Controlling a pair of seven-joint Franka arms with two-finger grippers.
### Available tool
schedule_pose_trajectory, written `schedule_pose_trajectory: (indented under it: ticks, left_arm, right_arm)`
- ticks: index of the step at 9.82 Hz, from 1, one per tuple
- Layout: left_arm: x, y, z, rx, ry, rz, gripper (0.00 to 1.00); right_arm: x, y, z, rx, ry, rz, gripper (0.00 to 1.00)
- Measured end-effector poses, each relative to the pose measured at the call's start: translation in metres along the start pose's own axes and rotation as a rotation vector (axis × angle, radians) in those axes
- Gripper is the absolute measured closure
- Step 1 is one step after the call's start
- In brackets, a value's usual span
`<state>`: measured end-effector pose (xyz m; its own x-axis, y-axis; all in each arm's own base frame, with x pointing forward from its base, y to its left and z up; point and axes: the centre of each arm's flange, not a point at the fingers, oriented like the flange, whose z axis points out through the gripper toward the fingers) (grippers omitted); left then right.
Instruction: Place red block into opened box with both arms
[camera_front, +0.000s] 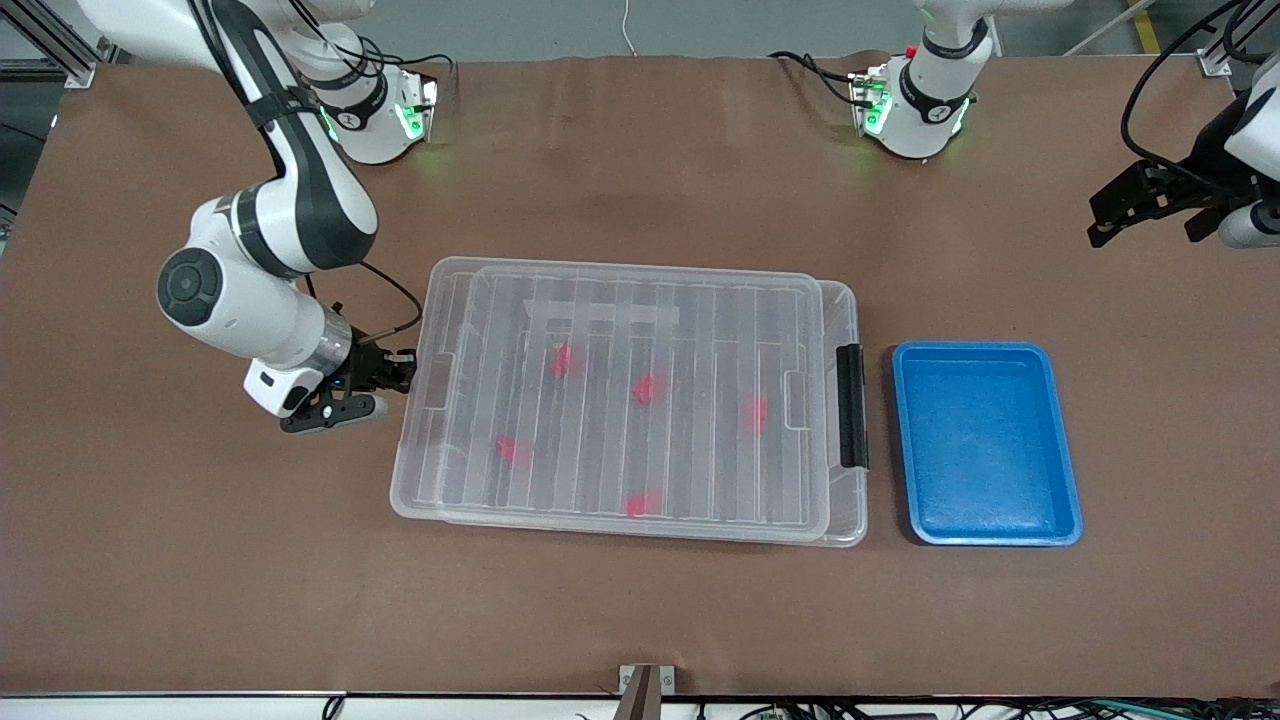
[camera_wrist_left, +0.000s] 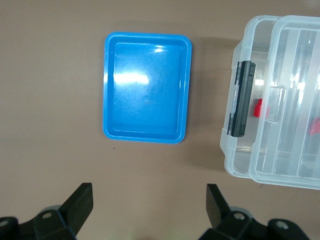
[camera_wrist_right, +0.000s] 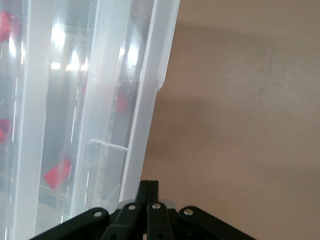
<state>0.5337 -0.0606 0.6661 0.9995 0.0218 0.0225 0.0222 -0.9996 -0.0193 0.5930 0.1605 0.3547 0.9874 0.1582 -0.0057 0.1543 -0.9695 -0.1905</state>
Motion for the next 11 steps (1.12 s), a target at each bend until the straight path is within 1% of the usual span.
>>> schedule_pose_trajectory:
  ticks: [1, 3, 4, 5, 6, 7, 8, 9, 10, 11]
  left_arm:
    - [0.000, 0.001, 0.000, 0.000, -0.001, 0.001, 0.00]
    - [-0.001, 0.002, 0.001, 0.002, -0.011, 0.004, 0.00]
    - [-0.002, 0.002, 0.001, 0.002, -0.016, 0.005, 0.00]
    - [-0.003, 0.003, 0.001, 0.003, -0.021, 0.006, 0.00]
    - [-0.003, 0.004, 0.002, 0.003, -0.025, 0.008, 0.00]
    - [-0.004, 0.005, 0.002, 0.004, -0.027, 0.010, 0.00]
    - [-0.004, 0.006, 0.002, 0.004, -0.028, 0.012, 0.00]
    - [-0.004, 0.008, 0.002, 0.004, -0.029, 0.015, 0.00]
    - [-0.004, 0.009, 0.001, 0.004, -0.028, 0.017, 0.00]
    - [-0.004, 0.009, 0.001, 0.004, -0.027, 0.018, 0.00]
  right_arm:
    - [0.001, 0.000, -0.001, 0.000, 0.003, 0.002, 0.96]
    - [0.004, 0.013, -0.014, -0.002, -0.011, 0.026, 0.69]
    - [0.004, 0.029, -0.044, -0.028, -0.006, 0.052, 0.52]
    - [-0.002, 0.047, -0.090, -0.088, 0.016, 0.107, 0.39]
    - [-0.017, 0.058, -0.141, -0.153, 0.035, 0.170, 0.25]
    - [-0.037, 0.062, -0.186, -0.191, 0.049, 0.222, 0.09]
    - [-0.057, 0.071, -0.224, -0.203, 0.066, 0.265, 0.00]
    - [-0.075, 0.089, -0.255, -0.205, 0.066, 0.312, 0.00]
    - [-0.090, 0.107, -0.284, -0.202, 0.050, 0.354, 0.00]
    - [-0.103, 0.118, -0.315, -0.199, 0.029, 0.364, 0.00]
